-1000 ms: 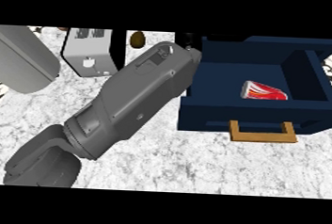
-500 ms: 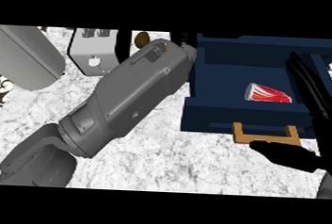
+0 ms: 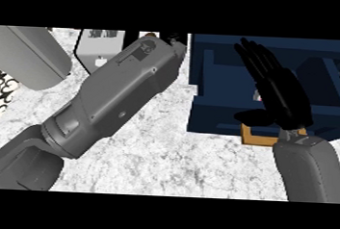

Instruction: Pick up the can, place it into the drawer and close the drawer

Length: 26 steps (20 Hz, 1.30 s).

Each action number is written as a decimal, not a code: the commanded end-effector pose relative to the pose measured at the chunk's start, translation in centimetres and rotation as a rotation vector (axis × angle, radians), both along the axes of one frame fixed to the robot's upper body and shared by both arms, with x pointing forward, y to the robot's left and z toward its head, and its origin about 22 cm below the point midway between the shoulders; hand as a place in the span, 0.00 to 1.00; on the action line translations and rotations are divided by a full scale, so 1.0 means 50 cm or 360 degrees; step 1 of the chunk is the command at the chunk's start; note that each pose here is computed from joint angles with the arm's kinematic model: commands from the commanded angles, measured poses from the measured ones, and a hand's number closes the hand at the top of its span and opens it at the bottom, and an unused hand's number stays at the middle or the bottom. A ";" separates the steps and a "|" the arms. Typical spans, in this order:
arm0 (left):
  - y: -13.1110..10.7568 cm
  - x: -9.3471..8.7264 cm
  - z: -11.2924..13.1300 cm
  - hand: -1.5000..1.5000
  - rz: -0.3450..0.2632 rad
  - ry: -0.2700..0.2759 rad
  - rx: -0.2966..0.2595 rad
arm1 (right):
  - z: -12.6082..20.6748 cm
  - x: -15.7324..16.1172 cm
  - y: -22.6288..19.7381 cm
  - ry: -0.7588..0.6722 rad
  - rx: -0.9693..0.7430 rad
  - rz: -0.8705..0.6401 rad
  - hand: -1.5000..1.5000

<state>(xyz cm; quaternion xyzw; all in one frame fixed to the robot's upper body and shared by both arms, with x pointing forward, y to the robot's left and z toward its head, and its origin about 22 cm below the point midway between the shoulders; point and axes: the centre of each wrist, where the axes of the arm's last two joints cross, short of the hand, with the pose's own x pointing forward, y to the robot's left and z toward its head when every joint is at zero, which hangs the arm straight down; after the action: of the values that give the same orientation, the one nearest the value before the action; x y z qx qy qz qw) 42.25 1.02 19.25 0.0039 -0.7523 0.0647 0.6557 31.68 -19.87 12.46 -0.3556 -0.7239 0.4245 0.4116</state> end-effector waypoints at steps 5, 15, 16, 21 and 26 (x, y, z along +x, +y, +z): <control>0.075 -0.002 0.017 0.00 0.0060 -0.0011 0.0013 | -0.101 0.097 0.014 0.0057 -0.0204 -0.0145 0.00; 0.157 -0.012 0.020 0.00 0.0065 0.0014 0.0015 | -0.197 0.164 0.023 -0.0005 -0.0354 -0.0284 0.00; 0.156 -0.010 0.028 0.00 0.0086 -0.0025 0.0020 | -0.178 0.183 0.025 -0.0033 -0.0337 -0.0300 0.00; 0.186 -0.011 0.035 0.00 0.0091 -0.0032 0.0022 | -0.203 0.194 -0.002 -0.0077 -0.0340 -0.0332 0.00; 0.198 -0.026 0.057 0.00 0.0083 -0.0013 0.0005 | -0.184 0.220 -0.016 -0.0180 -0.0288 -0.0384 0.00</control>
<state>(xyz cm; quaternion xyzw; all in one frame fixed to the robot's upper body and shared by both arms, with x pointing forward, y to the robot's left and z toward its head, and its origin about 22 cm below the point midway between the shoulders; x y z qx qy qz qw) 41.11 9.99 21.27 0.0238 -0.7537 0.0787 0.6521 42.73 -19.93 5.14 -0.4951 -0.6578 0.4331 0.3668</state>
